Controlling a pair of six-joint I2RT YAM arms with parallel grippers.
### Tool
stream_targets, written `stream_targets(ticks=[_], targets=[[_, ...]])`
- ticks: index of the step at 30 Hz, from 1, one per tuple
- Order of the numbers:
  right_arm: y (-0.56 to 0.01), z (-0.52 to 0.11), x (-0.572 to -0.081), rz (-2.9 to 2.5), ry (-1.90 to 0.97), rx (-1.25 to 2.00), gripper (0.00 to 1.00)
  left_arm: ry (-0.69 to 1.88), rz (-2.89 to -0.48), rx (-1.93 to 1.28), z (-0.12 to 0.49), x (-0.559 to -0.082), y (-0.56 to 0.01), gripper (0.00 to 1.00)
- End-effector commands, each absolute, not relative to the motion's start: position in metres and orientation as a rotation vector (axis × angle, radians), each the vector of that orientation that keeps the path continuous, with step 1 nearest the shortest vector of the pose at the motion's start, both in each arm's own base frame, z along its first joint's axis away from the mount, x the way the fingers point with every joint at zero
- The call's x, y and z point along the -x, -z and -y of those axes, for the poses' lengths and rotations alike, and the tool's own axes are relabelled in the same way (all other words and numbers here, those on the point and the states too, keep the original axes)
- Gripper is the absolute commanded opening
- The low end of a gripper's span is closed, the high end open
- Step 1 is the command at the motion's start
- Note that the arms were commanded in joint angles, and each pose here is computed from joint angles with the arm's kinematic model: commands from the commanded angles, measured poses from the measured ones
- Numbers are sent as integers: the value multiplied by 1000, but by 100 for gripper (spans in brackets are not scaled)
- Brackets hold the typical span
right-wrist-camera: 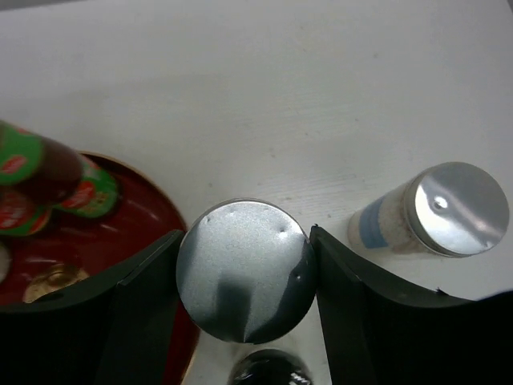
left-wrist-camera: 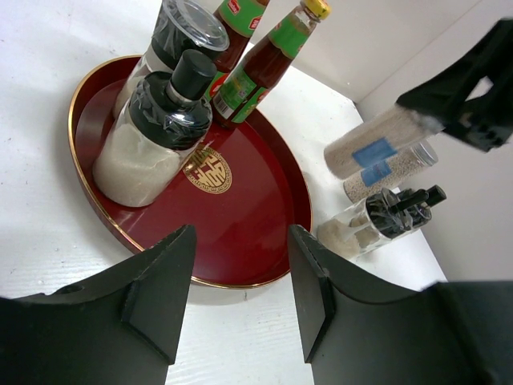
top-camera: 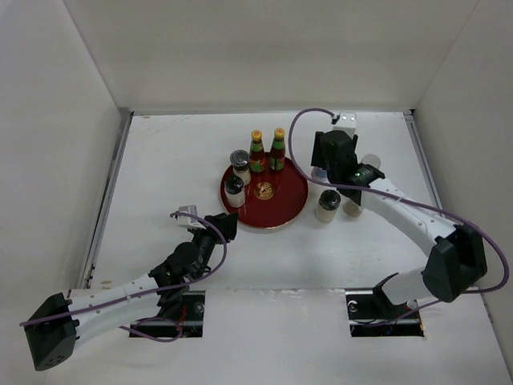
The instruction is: Organize the condiment bottles
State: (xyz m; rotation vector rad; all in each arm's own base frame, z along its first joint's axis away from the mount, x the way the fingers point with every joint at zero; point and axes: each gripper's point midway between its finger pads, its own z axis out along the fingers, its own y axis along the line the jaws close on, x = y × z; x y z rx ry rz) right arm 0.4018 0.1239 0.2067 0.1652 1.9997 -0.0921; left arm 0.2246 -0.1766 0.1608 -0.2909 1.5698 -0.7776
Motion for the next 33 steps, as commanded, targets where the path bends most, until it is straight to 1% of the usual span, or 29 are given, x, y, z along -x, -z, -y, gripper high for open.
stream_targets(ticks=[1, 8, 14, 19, 20, 22, 25, 27, 30, 33], targets=[[-289, -171, -405, -1780, -87, -154, 54, 783, -1563, 302, 174, -225, -157, 47], [-278, -264, -403, -1769, -275, -13, 54, 778, -1571, 297, 175, -226, -155, 47], [-259, -315, -413, -1800, -307, 52, 54, 783, -1566, 298, 175, -225, -156, 47], [-238, -342, -418, -1832, -286, 96, 56, 786, -1562, 300, 174, -225, -157, 47], [-233, -343, -419, -1840, -274, 97, 58, 787, -1561, 300, 174, -225, -158, 47], [-223, -346, -420, -1852, -251, 99, 64, 789, -1555, 299, 173, -224, -159, 47], [-219, -348, -418, -1856, -250, 103, 81, 792, -1550, 303, 172, -224, -160, 47], [-231, -346, -415, -1841, -263, 97, 88, 785, -1554, 301, 171, -224, -158, 47], [-260, -335, -406, -1798, -292, 79, 92, 784, -1555, 305, 170, -224, -158, 47], [-291, -306, -391, -1744, -313, 44, 92, 789, -1551, 305, 171, -224, -159, 47]])
